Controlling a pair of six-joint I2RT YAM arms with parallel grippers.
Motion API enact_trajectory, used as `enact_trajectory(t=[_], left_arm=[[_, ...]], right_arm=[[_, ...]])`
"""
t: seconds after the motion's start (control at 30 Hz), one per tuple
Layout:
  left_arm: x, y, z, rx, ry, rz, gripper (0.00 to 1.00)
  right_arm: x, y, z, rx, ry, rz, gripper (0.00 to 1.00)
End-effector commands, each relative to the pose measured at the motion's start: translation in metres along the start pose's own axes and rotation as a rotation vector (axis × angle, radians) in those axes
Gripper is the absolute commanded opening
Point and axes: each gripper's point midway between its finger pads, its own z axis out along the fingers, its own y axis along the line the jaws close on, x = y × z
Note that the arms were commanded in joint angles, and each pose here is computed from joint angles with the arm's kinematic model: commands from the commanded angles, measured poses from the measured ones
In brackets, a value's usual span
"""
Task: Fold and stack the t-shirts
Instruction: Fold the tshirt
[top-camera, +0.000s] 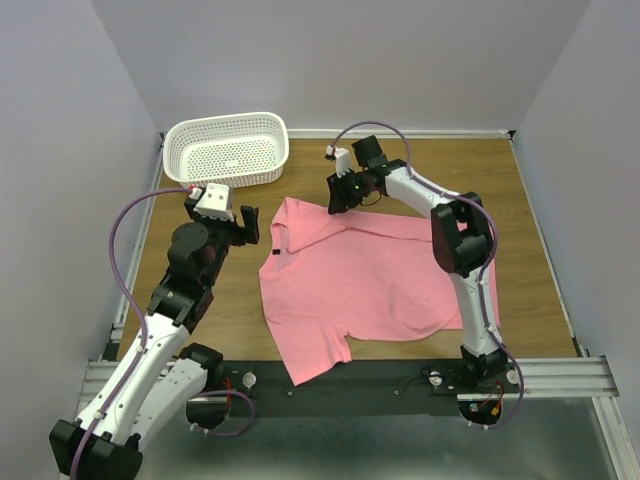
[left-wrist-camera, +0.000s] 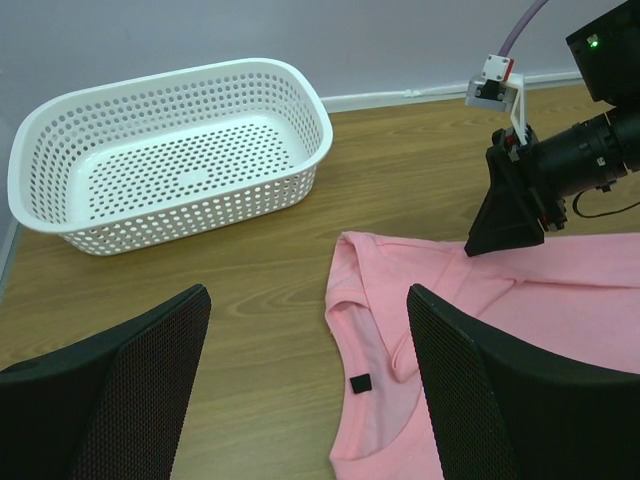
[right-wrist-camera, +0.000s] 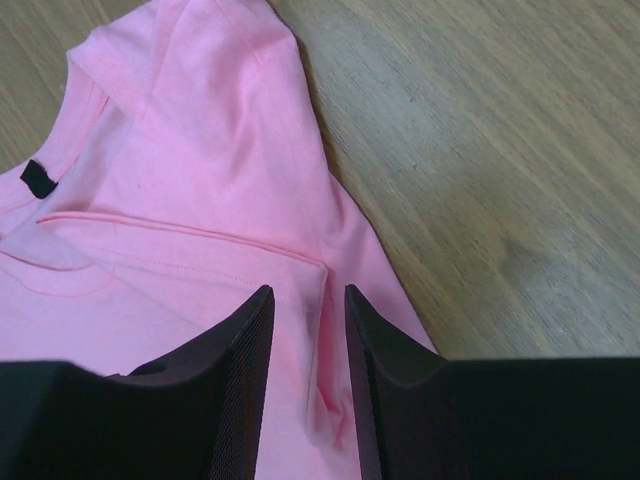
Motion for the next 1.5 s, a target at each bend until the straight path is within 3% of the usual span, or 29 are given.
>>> enact_trajectory(t=[0.0,0.17,0.4,0.57,0.77,1.0,1.1,1.27,1.37,1.47], left_arm=[[-0.008,0.005,-0.001,-0.020,-0.021,0.003,0.88],[-0.007,0.004,0.000,-0.018,-0.017,0.003,0.87],[-0.005,0.004,0.000,-0.016,-0.012,0.005,0.87],[-0.006,0.004,0.000,-0.019,-0.015,0.004,0.87],[-0.006,0.003,0.000,-0.011,-0.015,0.003,0.87],[-0.001,-0.006,0.003,0.031,0.005,-0.008,0.87],[0.000,-0.014,0.010,0.064,0.009,-0.038,0.87],[0.015,-0.030,0.028,0.106,0.080,-0.173,0.86],[0.036,-0.045,0.050,0.121,0.161,-0.330,0.83],[0.068,-0.059,0.085,0.132,0.280,-0.385,0.77]], right_arm=[[0.028,0.000,0.014,0.011,0.075,0.037,0.41],[0.031,0.006,0.015,0.002,0.084,0.023,0.37],[0.015,0.020,-0.005,-0.018,0.044,-0.029,0.01],[0.011,0.046,-0.039,-0.075,0.009,-0.124,0.00],[0.063,0.084,-0.072,-0.205,0.042,-0.247,0.01],[0.127,0.106,-0.085,-0.322,0.151,-0.289,0.49],[0.129,0.101,-0.088,-0.280,0.164,-0.288,0.62],[0.098,0.082,-0.113,-0.129,0.104,-0.248,0.62],[0.077,0.029,-0.148,-0.017,-0.031,-0.059,0.61],[0.083,-0.007,-0.175,0.069,-0.089,0.071,0.59]])
